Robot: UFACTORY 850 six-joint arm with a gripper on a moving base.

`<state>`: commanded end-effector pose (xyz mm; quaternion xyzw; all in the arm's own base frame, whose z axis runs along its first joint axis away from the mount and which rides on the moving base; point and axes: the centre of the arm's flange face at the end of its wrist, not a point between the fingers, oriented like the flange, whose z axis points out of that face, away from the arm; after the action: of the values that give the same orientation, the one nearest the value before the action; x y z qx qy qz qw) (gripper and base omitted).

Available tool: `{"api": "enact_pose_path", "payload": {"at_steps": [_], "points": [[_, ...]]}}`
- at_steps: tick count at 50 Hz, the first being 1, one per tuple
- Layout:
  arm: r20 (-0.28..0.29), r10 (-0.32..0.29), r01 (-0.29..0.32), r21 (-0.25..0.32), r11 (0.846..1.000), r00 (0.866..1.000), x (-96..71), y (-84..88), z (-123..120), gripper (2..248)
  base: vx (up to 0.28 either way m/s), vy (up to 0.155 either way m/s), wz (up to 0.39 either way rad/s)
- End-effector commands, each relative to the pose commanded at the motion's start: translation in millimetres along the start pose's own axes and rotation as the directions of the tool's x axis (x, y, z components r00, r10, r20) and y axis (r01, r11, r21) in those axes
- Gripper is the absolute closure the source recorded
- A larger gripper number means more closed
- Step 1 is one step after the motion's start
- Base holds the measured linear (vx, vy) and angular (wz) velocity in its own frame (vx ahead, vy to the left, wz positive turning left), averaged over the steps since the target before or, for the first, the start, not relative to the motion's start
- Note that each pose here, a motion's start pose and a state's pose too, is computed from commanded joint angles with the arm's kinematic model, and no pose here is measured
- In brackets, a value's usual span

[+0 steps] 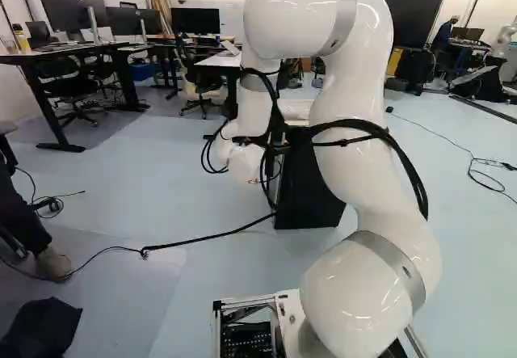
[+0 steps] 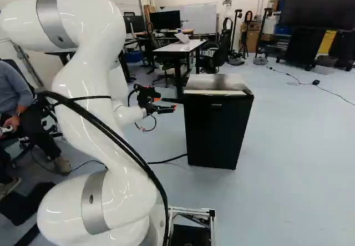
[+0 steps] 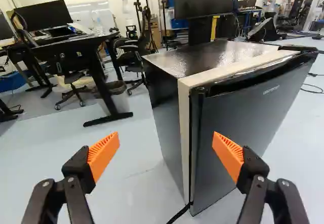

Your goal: Open the fridge door

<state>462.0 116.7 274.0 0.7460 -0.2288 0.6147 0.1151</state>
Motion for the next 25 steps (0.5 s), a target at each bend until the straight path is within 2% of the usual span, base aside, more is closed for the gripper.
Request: {"api": "enact_pose_path", "payload": {"at_steps": [25], "points": [[-0.099, 0.046, -0.056, -0.102, 0.993, 0.994, 3.5, -13.7, 11.4, 3, 0.0, 0.0, 0.0]]}}
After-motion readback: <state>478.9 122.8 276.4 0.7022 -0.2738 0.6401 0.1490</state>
